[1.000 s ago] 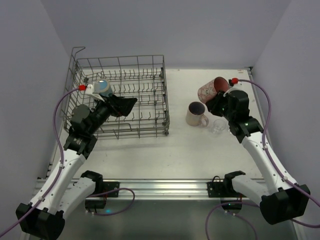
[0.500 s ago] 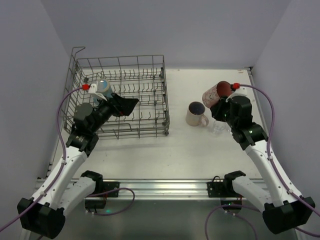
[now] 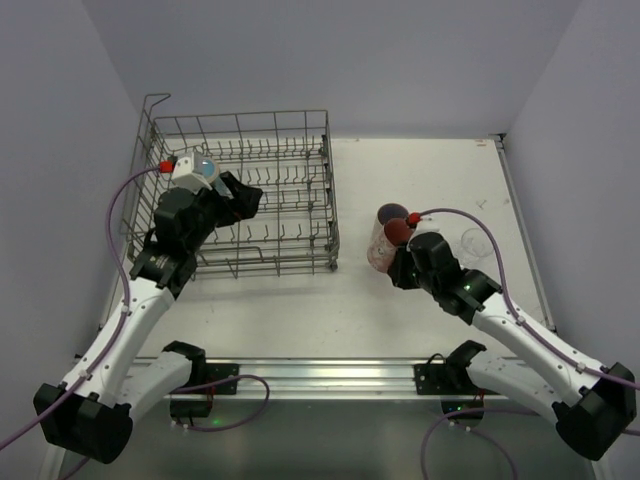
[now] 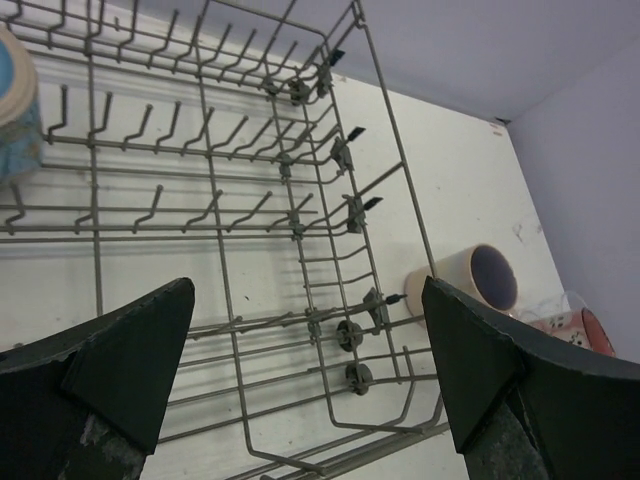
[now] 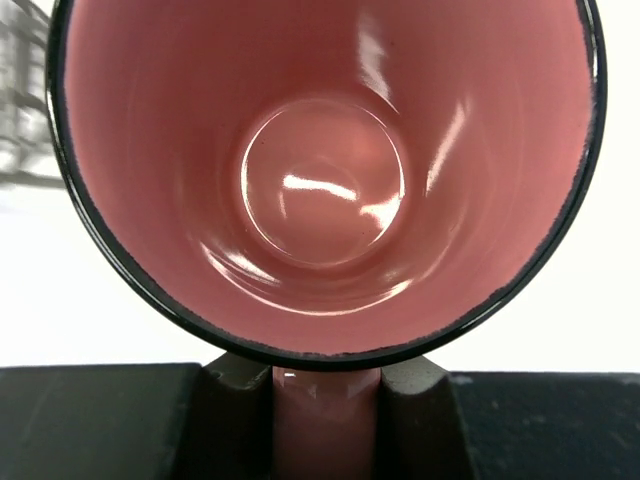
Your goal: Unload the cups from the dish rack
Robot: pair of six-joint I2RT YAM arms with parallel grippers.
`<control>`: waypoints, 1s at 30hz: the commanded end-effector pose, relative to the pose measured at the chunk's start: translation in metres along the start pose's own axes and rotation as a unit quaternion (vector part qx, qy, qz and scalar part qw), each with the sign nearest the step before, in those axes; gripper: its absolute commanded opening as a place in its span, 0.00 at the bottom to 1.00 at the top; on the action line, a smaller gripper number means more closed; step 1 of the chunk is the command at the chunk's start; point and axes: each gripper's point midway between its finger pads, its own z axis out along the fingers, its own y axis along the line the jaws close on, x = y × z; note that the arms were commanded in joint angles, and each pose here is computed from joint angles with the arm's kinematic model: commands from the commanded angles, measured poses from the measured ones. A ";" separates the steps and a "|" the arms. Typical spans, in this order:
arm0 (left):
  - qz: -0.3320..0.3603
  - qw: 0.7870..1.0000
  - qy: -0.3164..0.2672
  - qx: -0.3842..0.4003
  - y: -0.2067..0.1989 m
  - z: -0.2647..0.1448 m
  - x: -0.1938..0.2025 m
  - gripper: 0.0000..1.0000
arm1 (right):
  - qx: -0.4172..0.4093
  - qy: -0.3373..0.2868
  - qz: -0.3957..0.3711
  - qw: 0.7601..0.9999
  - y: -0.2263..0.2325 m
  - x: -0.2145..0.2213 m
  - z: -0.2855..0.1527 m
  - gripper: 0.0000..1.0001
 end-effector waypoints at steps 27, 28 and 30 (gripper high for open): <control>0.026 0.960 -0.059 -0.272 0.082 -0.026 -0.045 1.00 | 0.151 -0.077 0.092 0.981 -0.011 0.015 0.053 0.00; 0.027 0.960 -0.056 -0.275 0.083 -0.026 -0.044 1.00 | 0.156 -0.077 0.092 0.980 -0.012 0.016 0.053 0.00; 0.028 0.958 -0.049 -0.281 0.086 -0.023 -0.041 1.00 | 0.160 -0.077 0.095 0.979 -0.011 0.018 0.056 0.00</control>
